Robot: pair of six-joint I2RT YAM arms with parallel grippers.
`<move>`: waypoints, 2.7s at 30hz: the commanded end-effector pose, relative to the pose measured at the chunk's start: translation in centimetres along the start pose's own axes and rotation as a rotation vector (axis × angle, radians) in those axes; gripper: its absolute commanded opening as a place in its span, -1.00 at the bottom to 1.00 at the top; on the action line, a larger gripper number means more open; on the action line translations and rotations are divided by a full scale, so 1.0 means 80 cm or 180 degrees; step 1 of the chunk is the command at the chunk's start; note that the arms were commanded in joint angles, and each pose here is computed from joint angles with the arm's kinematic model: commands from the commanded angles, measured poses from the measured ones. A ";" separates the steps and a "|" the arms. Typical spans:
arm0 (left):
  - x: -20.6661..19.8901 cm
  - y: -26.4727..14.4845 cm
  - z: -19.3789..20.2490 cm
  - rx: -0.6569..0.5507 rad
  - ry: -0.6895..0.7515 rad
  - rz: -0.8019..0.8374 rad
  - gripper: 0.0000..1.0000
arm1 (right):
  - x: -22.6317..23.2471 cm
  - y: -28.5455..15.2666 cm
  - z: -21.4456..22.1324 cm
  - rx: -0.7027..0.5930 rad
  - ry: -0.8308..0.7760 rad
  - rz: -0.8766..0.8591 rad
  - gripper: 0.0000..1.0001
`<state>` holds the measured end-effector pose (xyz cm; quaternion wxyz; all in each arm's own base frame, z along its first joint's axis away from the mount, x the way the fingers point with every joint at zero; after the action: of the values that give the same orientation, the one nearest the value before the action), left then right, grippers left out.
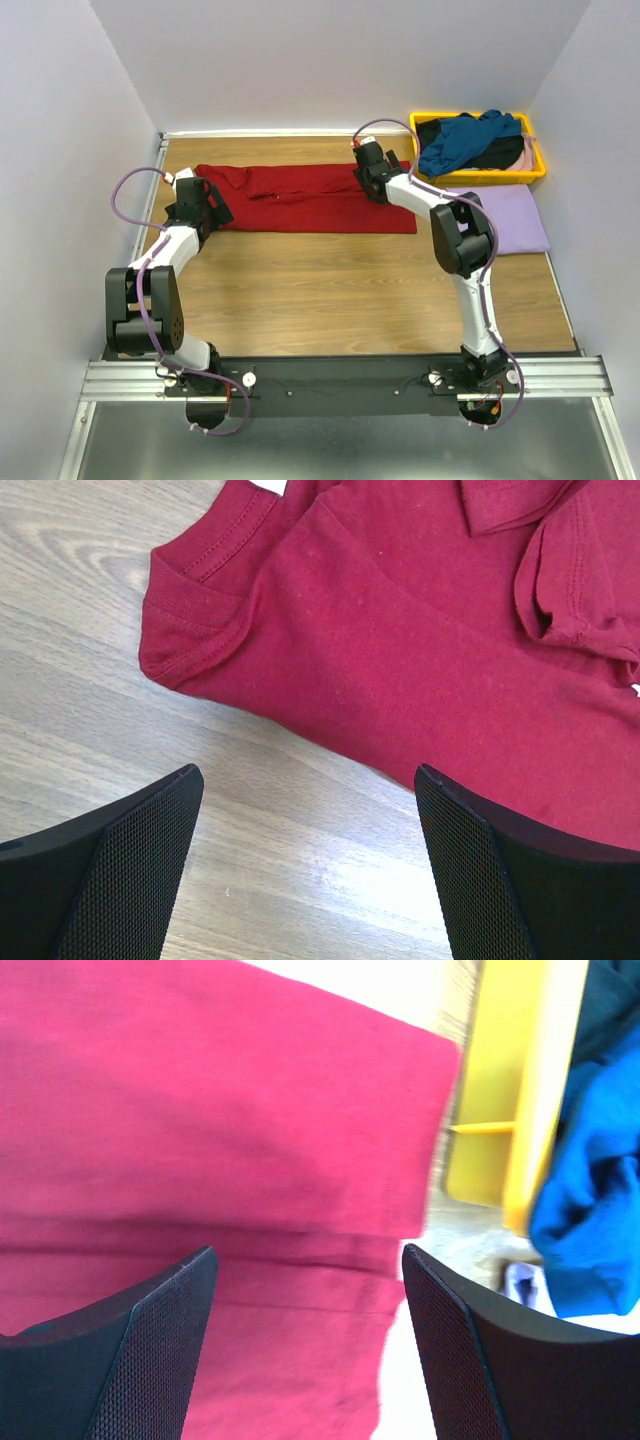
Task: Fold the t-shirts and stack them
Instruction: Fold the tshirt
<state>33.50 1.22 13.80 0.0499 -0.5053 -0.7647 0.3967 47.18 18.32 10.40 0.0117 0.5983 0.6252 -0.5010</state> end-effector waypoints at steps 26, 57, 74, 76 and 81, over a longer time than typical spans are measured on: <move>0.090 0.039 -0.028 0.0218 -0.0793 -0.0204 0.45 | -0.027 -0.084 0.121 -0.0245 0.2859 -0.2415 -0.34; 0.093 0.085 -0.031 0.0406 -0.0827 -0.0358 -0.03 | -0.026 -0.040 0.233 0.0498 0.3516 -0.2015 -0.65; 0.108 0.082 -0.044 0.0343 -0.0666 -0.0824 -1.00 | -0.044 -0.035 0.262 0.0744 0.3603 -0.1591 -0.65; 0.113 0.078 -0.049 0.0277 -0.0629 -0.0991 -1.00 | -0.046 -0.036 0.268 0.0809 0.3614 -0.1542 -0.65; 0.121 0.071 -0.041 0.0328 -0.0609 -0.1125 -1.00 | -0.051 -0.043 0.279 0.0947 0.3563 -0.1414 -0.65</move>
<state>35.85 10.66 9.26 0.0384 -0.3644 -0.7928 0.4869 36.20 4.32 7.18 -0.4805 0.5663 0.6632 -0.0929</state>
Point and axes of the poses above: each gripper's point midway between its finger pads, its own y axis out along the fingers, its own x axis along the line the jaws close on, z = x × y, the point moved 8 cm from there along -y, back along the fingers, and after that the axes turned 10 degrees about -y, right-handed, at the moved point
